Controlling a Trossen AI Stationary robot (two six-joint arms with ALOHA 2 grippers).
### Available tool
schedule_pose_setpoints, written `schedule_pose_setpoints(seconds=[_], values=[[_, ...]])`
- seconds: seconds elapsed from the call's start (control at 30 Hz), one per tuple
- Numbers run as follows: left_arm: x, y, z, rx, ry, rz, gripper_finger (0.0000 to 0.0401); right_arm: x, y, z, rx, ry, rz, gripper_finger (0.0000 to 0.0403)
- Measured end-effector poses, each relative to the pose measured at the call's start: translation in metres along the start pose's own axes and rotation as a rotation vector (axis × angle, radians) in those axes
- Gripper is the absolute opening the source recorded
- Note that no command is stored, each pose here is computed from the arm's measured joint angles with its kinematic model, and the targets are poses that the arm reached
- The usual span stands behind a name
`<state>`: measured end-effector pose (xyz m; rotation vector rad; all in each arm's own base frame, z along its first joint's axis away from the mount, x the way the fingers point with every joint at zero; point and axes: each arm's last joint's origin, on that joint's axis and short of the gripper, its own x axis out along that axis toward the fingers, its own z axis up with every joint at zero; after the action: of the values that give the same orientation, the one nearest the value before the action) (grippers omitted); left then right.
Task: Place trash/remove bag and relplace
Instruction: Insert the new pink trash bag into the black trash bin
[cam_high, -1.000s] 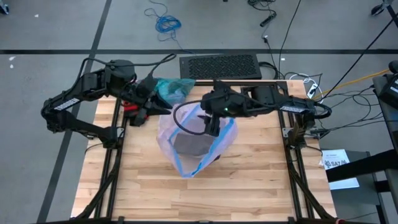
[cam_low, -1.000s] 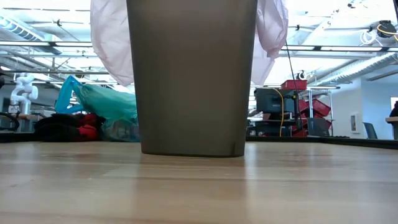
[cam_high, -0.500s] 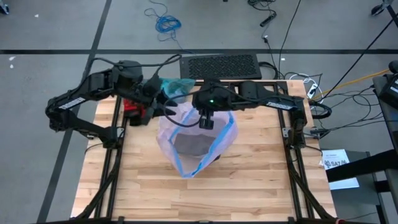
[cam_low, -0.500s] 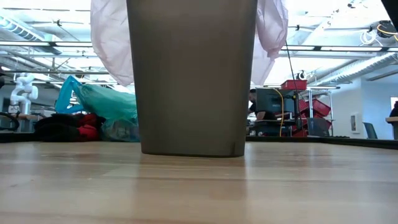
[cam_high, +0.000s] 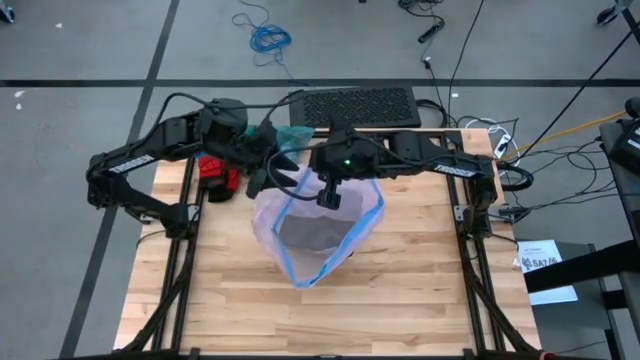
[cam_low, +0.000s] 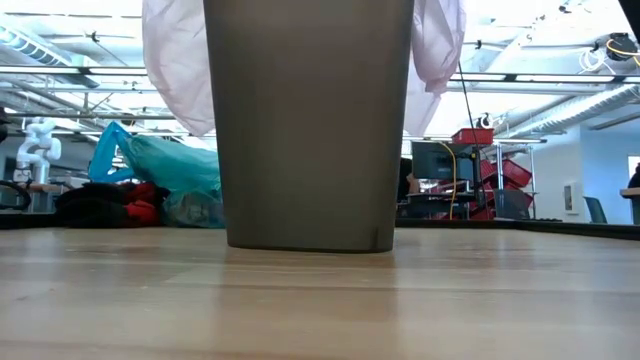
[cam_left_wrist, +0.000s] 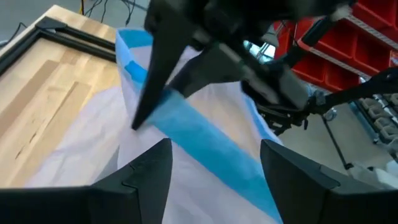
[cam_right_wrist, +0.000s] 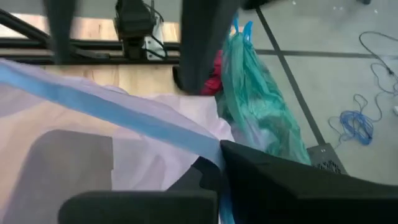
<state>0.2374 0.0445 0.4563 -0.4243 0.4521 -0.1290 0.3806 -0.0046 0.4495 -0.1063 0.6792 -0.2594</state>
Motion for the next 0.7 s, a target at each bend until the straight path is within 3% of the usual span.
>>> schedule_pose_setpoints(seconds=[0.5,0.7], values=[[0.026,0.015,-0.002,-0.042,0.062,0.072,0.0252,-0.001,0.002,0.006,0.039,-0.062,0.005,0.0],[0.037,0.021,-0.002,-0.097,0.076,0.114,0.0197,-0.007,0.004,0.01,0.053,-0.104,0.015,0.0]])
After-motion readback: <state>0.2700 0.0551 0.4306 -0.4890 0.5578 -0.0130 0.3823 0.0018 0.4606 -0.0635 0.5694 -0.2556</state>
